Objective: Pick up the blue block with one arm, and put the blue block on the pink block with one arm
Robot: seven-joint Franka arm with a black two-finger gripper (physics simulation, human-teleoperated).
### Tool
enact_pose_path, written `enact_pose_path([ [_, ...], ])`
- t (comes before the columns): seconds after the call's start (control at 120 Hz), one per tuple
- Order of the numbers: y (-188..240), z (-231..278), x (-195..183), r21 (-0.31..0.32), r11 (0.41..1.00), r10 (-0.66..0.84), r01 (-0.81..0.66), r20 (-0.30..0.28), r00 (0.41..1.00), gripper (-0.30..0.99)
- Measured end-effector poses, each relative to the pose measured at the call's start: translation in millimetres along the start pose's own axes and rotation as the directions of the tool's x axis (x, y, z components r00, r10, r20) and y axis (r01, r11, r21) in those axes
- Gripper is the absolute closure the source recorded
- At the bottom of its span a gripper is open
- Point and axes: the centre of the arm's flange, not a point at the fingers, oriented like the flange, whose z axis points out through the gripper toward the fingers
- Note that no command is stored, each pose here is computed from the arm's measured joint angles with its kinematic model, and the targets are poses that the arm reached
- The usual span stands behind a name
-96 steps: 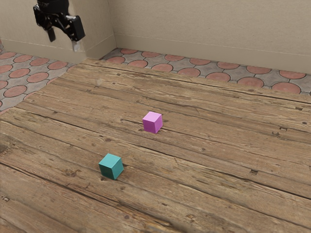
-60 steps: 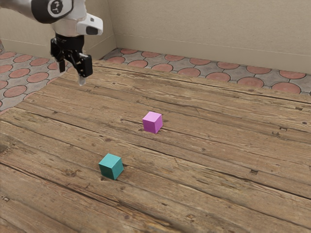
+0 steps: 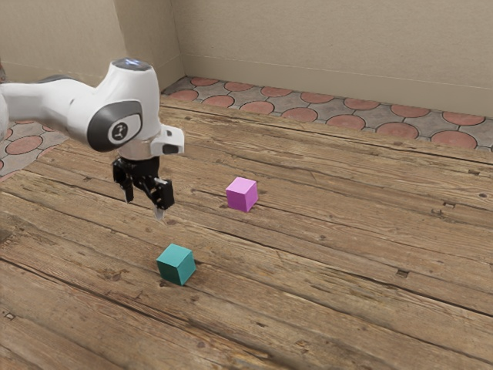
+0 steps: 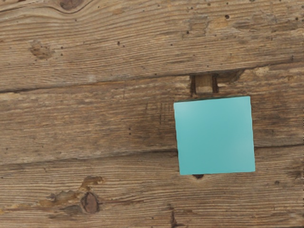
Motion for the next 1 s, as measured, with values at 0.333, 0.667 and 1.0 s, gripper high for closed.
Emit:
enact_pose_path([
  [0.333,17.4,64.7,13.9,-0.043,0.994,-0.104,0.103,-0.016,0.994,0.0],
  [0.667,31.0,118.9,16.8,-0.051,0.986,-0.156,0.158,0.033,0.987,0.0],
  [1.0,37.1,160.4,33.0,-0.047,0.98,-0.191,0.194,0.072,0.979,0.12],
])
